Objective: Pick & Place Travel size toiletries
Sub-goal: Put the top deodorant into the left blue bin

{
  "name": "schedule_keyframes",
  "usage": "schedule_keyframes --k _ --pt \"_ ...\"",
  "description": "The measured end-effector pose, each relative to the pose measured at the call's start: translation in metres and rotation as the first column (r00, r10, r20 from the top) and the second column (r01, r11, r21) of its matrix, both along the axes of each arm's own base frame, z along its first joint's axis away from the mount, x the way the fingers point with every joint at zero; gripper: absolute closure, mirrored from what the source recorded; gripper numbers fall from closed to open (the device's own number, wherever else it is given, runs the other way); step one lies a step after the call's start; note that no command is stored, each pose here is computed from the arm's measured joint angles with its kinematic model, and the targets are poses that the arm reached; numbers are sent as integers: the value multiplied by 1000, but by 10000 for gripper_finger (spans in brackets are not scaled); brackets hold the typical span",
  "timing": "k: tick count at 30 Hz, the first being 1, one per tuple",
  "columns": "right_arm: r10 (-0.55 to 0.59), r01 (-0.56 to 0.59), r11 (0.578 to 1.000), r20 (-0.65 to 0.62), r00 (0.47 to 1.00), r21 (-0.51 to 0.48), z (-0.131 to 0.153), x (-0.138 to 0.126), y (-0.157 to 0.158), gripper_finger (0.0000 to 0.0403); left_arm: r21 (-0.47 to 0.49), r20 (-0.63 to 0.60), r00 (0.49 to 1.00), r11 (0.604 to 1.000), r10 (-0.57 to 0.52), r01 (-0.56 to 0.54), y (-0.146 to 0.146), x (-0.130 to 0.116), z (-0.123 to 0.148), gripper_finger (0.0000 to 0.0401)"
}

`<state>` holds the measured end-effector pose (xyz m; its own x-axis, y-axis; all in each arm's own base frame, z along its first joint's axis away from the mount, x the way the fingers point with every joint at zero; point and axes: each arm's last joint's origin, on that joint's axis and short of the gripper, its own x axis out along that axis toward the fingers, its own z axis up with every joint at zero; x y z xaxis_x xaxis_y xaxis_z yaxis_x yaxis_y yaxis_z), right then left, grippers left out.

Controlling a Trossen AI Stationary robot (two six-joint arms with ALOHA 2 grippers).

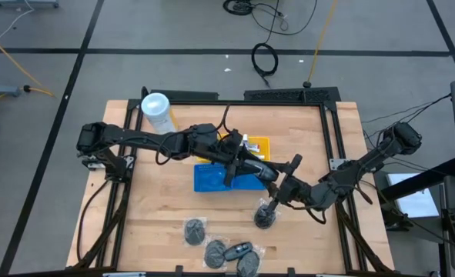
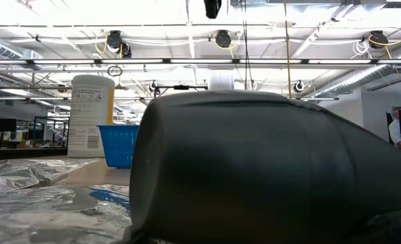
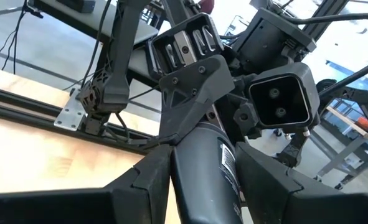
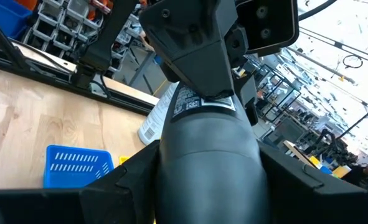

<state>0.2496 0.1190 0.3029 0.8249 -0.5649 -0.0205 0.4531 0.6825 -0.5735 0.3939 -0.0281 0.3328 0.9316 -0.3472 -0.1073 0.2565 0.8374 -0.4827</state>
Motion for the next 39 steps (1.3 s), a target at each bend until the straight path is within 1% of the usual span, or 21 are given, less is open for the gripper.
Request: schedule_keyframes --k 8,11,18,23,27,30,33,38,39 --pt "-1 1 1000 -2 1000 -3 0 0 0 200 27 7 1000 999 -25 24 -1 0 -1 235" --pt "-1 1 1000 1 1000 -1 0 0 0 200 40 8 999 999 -34 33 -3 0 -1 216" --pt "-1 0 1000 9 1000 4 1 1 -1 200 33 3 999 999 -32 32 -4 0 -2 156" --pt "2 -2 1000 8 1000 4 1 3 -4 200 22 -7 999 999 -36 36 -5 0 -3 142" --pt "18 -18 1000 11 1000 10 1 5 -7 200 20 -12 999 999 -33 33 -5 0 -4 145" --pt "25 -25 1000 15 1000 15 0 7 -8 200 20 -16 1000 999 -25 25 -5 0 -4 156" --pt "23 -23 1000 12 1000 10 -1 9 -9 200 20 -22 1000 1000 -7 7 -5 0 -5 178" --pt "22 -22 1000 11 1000 10 -1 9 -9 200 27 -12 1000 1000 4 -4 -4 1 -4 233" --pt "22 -22 1000 10 1000 9 -1 9 -9 200 29 -11 1000 1000 4 -4 -4 1 -4 234"
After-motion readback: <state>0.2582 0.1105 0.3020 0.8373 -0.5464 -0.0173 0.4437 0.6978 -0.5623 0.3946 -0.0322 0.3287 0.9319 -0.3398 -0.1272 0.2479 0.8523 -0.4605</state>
